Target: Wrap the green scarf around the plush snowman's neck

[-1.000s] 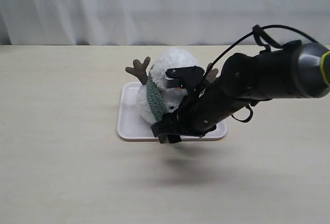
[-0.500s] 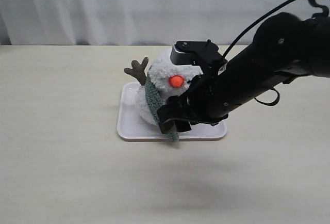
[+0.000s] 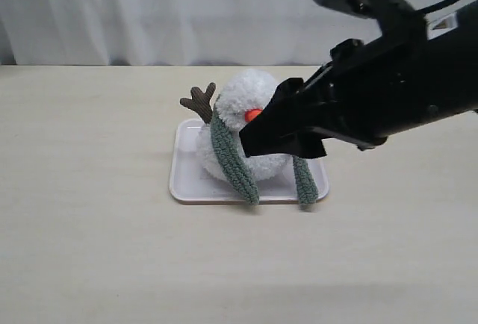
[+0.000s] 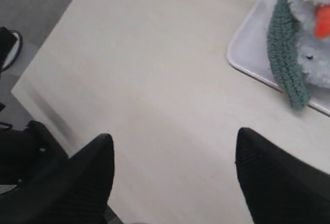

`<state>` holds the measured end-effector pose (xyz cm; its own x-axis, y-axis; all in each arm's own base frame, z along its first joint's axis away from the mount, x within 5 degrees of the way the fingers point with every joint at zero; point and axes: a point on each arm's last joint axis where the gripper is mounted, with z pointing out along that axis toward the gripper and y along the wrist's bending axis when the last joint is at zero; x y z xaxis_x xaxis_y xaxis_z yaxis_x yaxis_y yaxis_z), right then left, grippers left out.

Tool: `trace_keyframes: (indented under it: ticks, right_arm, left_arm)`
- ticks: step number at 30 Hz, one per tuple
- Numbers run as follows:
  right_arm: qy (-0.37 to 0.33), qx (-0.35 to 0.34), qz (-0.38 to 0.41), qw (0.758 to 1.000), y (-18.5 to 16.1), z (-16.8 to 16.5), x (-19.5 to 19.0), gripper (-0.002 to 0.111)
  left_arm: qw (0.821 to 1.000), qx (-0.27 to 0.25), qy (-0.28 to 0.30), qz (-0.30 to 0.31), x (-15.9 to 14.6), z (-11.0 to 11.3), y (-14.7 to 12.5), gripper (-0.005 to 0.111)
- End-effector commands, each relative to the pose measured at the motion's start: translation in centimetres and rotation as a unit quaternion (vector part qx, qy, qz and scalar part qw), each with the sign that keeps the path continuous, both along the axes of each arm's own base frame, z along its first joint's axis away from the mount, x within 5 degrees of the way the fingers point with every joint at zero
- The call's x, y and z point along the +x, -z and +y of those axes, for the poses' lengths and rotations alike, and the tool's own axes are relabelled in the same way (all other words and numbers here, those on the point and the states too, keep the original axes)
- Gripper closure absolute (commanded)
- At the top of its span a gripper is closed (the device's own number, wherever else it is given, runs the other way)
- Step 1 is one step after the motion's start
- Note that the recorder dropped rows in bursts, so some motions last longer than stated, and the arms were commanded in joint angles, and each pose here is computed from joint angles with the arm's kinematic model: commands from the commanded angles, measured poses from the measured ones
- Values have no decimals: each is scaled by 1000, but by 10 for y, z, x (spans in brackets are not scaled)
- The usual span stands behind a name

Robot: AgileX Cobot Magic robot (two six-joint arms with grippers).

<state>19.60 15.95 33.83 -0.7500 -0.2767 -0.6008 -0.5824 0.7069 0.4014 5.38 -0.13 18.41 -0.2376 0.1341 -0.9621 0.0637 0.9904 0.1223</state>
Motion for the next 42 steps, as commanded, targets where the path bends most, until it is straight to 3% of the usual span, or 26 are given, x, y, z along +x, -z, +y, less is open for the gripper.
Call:
trace_keyframes:
  ticks: [1,9,16,20,24,30,35,42]
  right_arm:
    - [-13,36,-64,997,-36,-20,-35,50]
    - [3,73,-255,964,-91,-78,-116,104]
    - [61,136,-420,895,-102,-128,-181,104]
    - [118,199,-513,826,-68,-152,-207,104]
    - [146,236,-565,777,-48,-166,-223,104]
    - [199,221,-557,776,-40,-164,-219,104]
    - [264,165,-563,766,-37,-158,-219,104]
    - [316,96,-535,777,-27,-152,-215,104]
  left_arm:
    - [1000,-2,0,-4,0,0,0,107]
    - [1000,-2,0,-5,0,0,0,107]
    - [1000,-2,0,-5,0,0,0,107]
    - [1000,-2,0,-5,0,0,0,107]
    - [1000,-2,0,-5,0,0,0,107]
    - [1000,-2,0,-5,0,0,0,107]
    - [1000,-2,0,-4,0,0,0,107]
    - [1000,-2,0,-4,0,0,0,107]
